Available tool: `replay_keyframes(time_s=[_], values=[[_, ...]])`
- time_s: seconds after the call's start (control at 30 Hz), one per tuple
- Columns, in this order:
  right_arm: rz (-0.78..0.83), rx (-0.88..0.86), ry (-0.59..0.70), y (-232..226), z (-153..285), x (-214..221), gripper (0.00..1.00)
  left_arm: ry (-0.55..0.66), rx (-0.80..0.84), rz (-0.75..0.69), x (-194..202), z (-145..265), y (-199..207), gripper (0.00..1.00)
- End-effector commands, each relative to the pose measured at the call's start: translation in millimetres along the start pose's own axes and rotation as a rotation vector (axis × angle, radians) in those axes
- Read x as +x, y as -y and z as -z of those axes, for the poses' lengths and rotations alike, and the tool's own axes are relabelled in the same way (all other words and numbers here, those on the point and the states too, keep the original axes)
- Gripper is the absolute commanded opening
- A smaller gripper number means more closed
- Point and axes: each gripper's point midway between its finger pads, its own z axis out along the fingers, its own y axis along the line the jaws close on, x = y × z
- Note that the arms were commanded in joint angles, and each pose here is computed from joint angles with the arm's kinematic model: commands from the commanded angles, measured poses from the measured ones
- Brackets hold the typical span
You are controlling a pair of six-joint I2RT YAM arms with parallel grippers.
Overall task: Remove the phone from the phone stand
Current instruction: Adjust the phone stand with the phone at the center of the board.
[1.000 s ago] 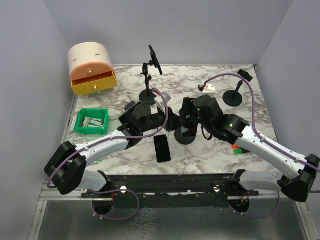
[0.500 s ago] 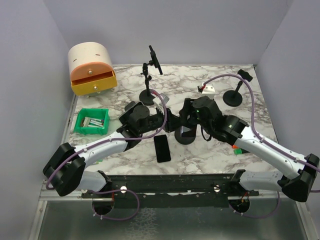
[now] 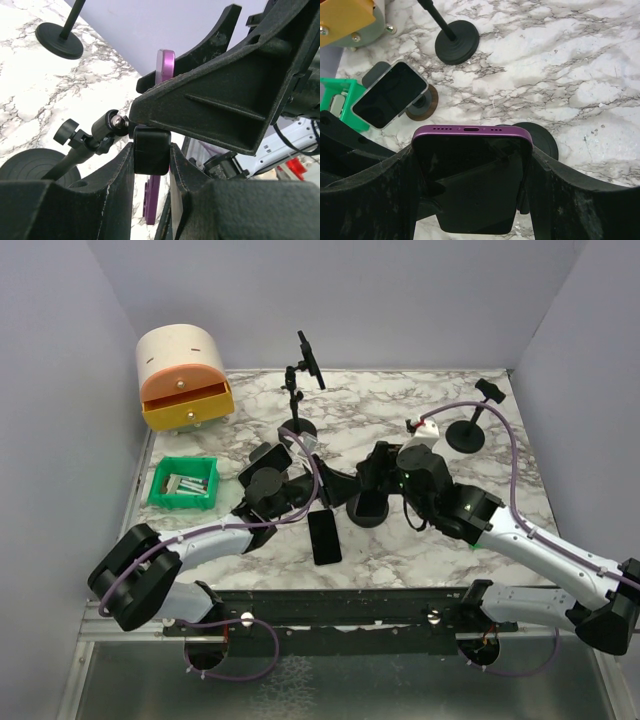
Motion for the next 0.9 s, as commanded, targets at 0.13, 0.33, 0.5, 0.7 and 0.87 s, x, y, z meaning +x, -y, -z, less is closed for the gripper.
replay_keyframes(time_s=[0.13, 0.33, 0.5, 0.7, 0.87], values=[[0.009, 0.147, 0.01, 45.9, 4.3, 16.7, 0.0, 0.156, -0.049, 0.144, -23.9, 8.4, -24.3, 0.0], [-0.029, 0.14, 0.024, 47.3, 7.4, 16.8, 0.01, 0.186, -0.086, 0.183, -24.6, 11.8, -38.8, 0.0], [-0.075, 0.077, 0.043, 38.5, 11.0, 14.0, 0.0, 0.197, -0.113, 0.213, -25.1, 11.1, -47.5, 0.0], [-0.13, -0.013, 0.069, 26.5, 17.7, 8.6, 0.0, 0.191, -0.151, 0.257, -18.7, 7.9, -60.6, 0.0], [-0.142, -0.06, 0.074, 17.8, 22.6, 2.9, 0.0, 0.167, -0.173, 0.269, -12.3, 3.0, -68.9, 0.0]])
